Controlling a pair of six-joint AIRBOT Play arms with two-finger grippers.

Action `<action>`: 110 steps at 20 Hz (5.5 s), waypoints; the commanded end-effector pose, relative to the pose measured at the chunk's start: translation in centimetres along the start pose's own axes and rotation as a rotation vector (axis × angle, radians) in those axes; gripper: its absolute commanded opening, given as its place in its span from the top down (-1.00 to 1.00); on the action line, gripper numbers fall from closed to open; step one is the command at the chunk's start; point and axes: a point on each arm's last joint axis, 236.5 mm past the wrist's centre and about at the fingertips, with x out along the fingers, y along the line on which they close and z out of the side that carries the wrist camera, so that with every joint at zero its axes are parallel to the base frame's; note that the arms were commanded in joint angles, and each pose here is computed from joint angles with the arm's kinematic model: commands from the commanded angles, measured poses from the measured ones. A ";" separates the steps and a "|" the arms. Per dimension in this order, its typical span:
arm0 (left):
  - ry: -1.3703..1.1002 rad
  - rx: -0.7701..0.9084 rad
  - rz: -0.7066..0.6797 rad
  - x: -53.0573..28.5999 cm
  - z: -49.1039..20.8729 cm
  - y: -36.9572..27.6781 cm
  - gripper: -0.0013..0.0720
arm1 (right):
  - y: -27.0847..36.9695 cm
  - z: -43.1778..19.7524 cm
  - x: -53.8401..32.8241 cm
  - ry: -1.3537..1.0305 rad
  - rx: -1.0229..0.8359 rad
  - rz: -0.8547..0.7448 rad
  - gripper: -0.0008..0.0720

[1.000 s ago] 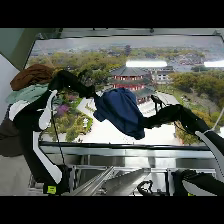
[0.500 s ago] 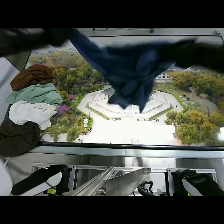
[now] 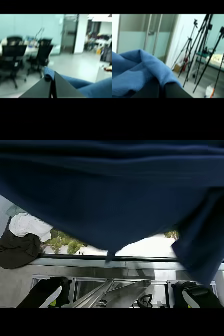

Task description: Fold the shirts.

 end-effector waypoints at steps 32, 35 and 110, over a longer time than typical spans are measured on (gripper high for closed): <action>1.326 -0.709 0.274 12.6 -62.0 26.9 0.93 | 7.0 -57.9 -4.4 1.012 1.515 -0.407 -0.46; 1.327 -0.710 0.274 12.6 -62.0 26.9 0.93 | 7.8 -59.9 -4.9 1.039 1.509 -0.432 -0.46; 1.592 -0.877 0.314 -6.5 -58.9 25.5 -0.90 | -17.9 -55.7 -6.2 0.964 1.299 -0.266 -0.11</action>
